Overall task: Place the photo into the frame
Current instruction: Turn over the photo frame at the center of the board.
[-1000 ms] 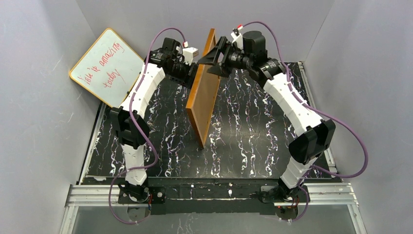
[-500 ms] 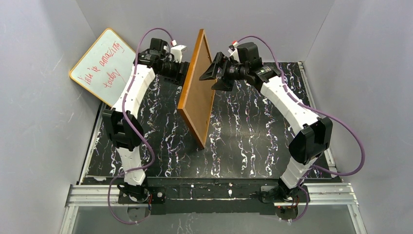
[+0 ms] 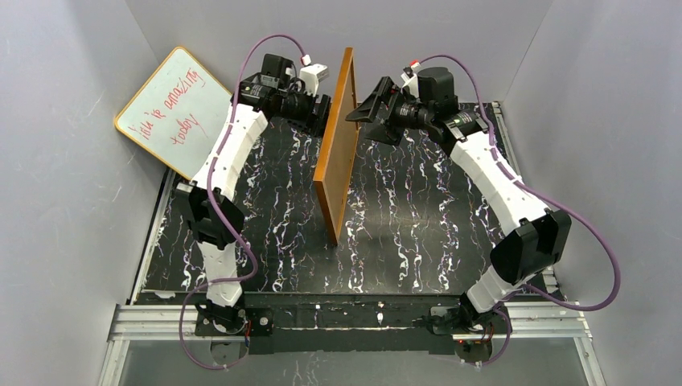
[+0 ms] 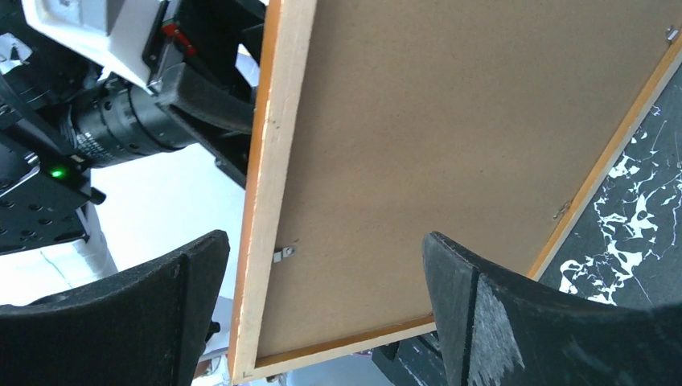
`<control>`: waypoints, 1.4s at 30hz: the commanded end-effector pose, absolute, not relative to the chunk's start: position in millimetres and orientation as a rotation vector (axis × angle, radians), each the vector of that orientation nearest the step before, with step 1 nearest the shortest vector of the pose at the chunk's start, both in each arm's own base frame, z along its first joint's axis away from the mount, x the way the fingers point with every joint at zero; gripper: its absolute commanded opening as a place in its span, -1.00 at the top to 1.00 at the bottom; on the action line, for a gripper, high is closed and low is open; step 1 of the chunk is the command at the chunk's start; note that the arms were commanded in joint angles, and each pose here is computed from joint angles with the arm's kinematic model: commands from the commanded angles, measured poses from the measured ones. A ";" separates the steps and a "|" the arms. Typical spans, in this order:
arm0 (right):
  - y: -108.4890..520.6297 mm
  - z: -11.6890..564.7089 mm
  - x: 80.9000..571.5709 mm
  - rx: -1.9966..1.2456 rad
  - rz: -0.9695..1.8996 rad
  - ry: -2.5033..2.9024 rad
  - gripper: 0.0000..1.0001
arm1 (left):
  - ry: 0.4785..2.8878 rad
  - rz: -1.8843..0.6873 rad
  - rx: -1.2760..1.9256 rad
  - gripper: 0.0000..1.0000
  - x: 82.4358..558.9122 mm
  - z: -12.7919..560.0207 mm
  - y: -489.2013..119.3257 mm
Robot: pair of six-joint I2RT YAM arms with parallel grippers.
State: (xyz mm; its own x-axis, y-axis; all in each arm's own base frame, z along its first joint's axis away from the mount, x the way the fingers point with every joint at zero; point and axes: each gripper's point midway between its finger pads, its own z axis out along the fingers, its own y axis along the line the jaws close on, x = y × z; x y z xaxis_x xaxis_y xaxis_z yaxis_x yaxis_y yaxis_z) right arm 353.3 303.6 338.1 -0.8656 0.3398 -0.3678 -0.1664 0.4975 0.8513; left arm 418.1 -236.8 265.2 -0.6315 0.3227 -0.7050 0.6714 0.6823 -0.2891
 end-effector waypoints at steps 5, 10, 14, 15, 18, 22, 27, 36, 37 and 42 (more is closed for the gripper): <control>299.6 363.6 353.5 0.074 1.309 2.208 -0.96 | 2.228 -0.762 0.856 -0.29 405.3 274.7 -269.3; 291.7 361.8 355.3 0.072 1.246 2.215 -0.96 | 2.221 -0.758 0.900 -0.29 401.2 273.9 -285.2; 281.9 358.7 351.9 0.064 1.184 2.232 -0.96 | 2.219 -0.760 0.909 -0.29 402.0 272.2 -290.5; 279.0 357.7 350.9 0.062 1.165 2.238 -0.96 | 2.220 -0.761 0.912 -0.29 401.8 271.6 -291.4; 271.2 352.1 348.5 0.045 1.097 2.263 -0.96 | 2.227 -0.754 0.914 -0.29 402.2 268.3 -291.3; 254.2 345.0 347.6 0.021 0.955 2.296 -0.95 | 2.246 -0.720 0.923 -0.29 401.7 261.6 -286.3; 222.4 331.0 340.7 0.007 0.726 2.351 -0.85 | 2.284 -0.670 0.931 -0.29 400.8 247.3 -275.3; 188.1 297.5 323.8 0.016 0.520 2.427 -0.50 | 2.382 -0.644 0.894 -0.28 403.9 209.9 -246.0; 187.8 293.8 322.1 0.015 0.517 2.435 -0.47 | 2.392 -0.640 0.889 -0.28 404.6 206.9 -241.7; 185.3 279.6 318.0 0.017 0.504 2.461 -0.26 | 2.442 -0.620 0.845 -0.28 408.8 189.2 -217.9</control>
State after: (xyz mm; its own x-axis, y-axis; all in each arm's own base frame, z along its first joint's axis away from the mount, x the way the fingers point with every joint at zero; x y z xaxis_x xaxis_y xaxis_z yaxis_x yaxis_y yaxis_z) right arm 320.6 189.1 274.2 -0.8324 0.1387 -0.5365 -0.0832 0.9259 0.3685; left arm 410.2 -238.8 174.6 -0.7054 0.4573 -0.5416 0.6638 0.6942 -0.2783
